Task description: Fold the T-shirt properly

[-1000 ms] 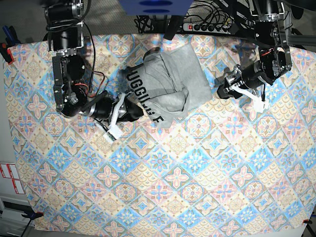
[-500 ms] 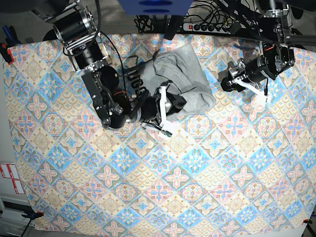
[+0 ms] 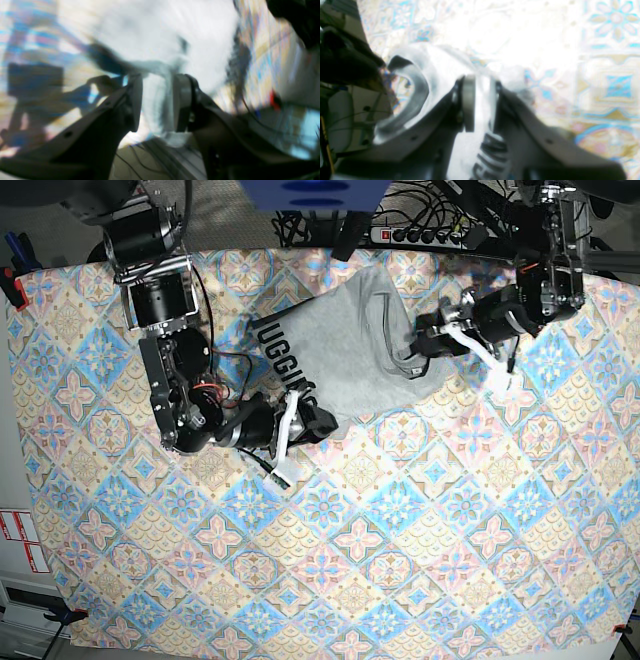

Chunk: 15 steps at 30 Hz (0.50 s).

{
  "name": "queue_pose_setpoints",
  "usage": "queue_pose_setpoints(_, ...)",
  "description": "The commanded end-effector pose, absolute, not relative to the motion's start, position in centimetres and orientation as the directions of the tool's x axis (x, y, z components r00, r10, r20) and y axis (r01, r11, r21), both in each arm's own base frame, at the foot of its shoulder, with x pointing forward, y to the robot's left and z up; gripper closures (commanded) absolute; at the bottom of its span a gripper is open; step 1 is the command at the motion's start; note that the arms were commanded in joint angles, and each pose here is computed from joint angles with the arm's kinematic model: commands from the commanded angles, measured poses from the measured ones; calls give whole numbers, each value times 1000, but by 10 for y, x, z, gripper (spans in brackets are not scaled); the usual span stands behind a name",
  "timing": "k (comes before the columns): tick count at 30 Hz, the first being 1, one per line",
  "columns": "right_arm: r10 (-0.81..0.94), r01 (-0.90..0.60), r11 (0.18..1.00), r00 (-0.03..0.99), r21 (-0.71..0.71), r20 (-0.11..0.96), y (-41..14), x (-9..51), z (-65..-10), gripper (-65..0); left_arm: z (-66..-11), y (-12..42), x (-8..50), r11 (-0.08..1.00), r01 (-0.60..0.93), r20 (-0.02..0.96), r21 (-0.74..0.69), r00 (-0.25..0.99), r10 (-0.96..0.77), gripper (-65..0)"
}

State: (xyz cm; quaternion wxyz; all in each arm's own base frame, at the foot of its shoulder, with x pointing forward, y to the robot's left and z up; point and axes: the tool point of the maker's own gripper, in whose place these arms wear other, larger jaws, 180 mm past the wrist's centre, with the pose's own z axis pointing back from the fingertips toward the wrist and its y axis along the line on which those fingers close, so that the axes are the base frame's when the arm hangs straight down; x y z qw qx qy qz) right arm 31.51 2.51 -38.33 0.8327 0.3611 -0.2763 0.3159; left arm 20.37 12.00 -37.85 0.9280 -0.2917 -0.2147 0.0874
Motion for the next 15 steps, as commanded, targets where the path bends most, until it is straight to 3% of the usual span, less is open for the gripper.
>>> queue_pose_setpoints(1,299,-740,534,617,409,728,25,327,-367,-94,-367,114,209,807,4,381,-591,883,275,-194)
queue_pose_setpoints(15,325,-742,544,618,393,716,14,327,-372,-94,-381,81,198,817,94,357,-568,923,142,-193)
